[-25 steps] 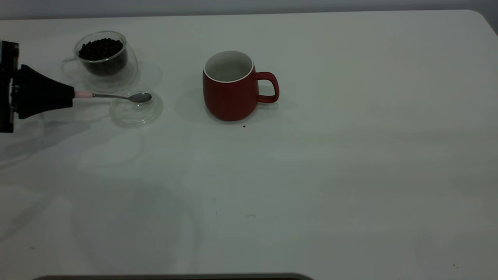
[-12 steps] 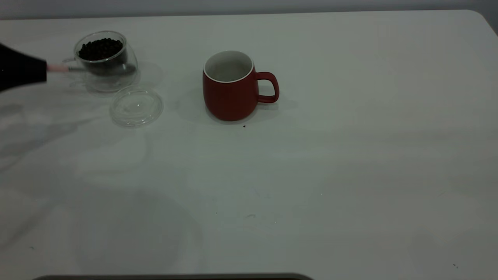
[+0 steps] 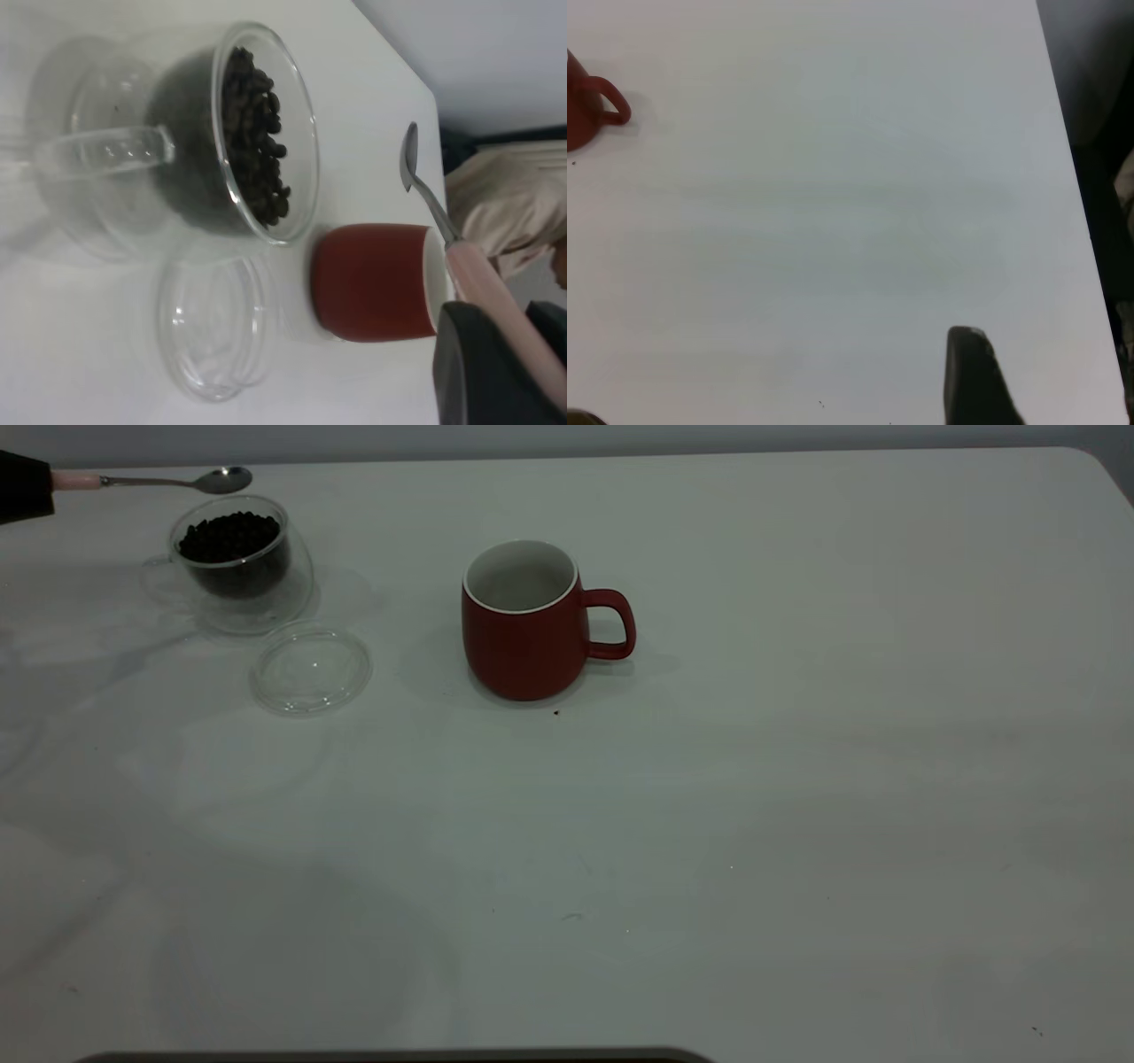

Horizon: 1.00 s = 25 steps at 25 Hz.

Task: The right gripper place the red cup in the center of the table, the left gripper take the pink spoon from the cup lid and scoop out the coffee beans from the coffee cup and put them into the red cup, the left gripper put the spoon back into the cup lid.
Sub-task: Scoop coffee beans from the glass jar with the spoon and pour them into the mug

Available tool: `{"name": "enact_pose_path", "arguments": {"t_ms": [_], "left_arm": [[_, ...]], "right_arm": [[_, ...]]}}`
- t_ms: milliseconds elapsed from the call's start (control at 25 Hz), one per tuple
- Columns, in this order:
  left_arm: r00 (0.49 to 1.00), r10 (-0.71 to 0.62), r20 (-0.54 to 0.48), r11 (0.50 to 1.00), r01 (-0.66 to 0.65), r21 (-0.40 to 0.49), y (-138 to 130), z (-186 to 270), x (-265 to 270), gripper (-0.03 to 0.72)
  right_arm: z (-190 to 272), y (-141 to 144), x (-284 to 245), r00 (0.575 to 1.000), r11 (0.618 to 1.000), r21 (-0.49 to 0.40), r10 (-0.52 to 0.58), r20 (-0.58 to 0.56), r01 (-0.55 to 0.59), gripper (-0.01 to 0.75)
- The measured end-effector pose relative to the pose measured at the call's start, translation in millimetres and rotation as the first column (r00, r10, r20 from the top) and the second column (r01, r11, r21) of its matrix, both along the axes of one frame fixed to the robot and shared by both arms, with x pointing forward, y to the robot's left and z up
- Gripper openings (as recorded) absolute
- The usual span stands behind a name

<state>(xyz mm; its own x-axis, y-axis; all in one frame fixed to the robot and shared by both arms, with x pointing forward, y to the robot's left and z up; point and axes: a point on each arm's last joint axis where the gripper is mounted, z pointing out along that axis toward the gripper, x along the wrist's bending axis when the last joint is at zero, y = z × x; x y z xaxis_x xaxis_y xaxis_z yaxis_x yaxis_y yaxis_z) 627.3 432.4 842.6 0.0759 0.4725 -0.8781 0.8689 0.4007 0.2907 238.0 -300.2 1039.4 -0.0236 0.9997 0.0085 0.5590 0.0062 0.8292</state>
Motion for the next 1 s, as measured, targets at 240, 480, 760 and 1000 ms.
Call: {"name": "enact_pose_path", "arguments": {"t_ms": [240, 480, 760, 1000], "left_arm": [[0.997, 0.078, -0.02, 0.992, -0.075, 0.103, 8, -8, 4, 0.127], [0.994, 0.109, -0.012, 0.98, -0.105, 0.171, 12, -12, 6, 0.127], [0.995, 0.096, -0.011, 0.98, -0.093, 0.174, 11, -19, 5, 0.127], [0.996, 0.092, -0.018, 0.981, -0.088, 0.171, 11, -24, 4, 0.127]], "right_arm": [[0, 0, 0, 1.0, 1.0, 0.0, 0.0, 0.0, 0.0, 0.436], [0, 0, 0, 1.0, 1.0, 0.0, 0.0, 0.0, 0.0, 0.436], [0, 0, 0, 1.0, 1.0, 0.0, 0.0, 0.0, 0.0, 0.436], [0, 0, 0, 1.0, 1.0, 0.0, 0.0, 0.0, 0.0, 0.436]]}}
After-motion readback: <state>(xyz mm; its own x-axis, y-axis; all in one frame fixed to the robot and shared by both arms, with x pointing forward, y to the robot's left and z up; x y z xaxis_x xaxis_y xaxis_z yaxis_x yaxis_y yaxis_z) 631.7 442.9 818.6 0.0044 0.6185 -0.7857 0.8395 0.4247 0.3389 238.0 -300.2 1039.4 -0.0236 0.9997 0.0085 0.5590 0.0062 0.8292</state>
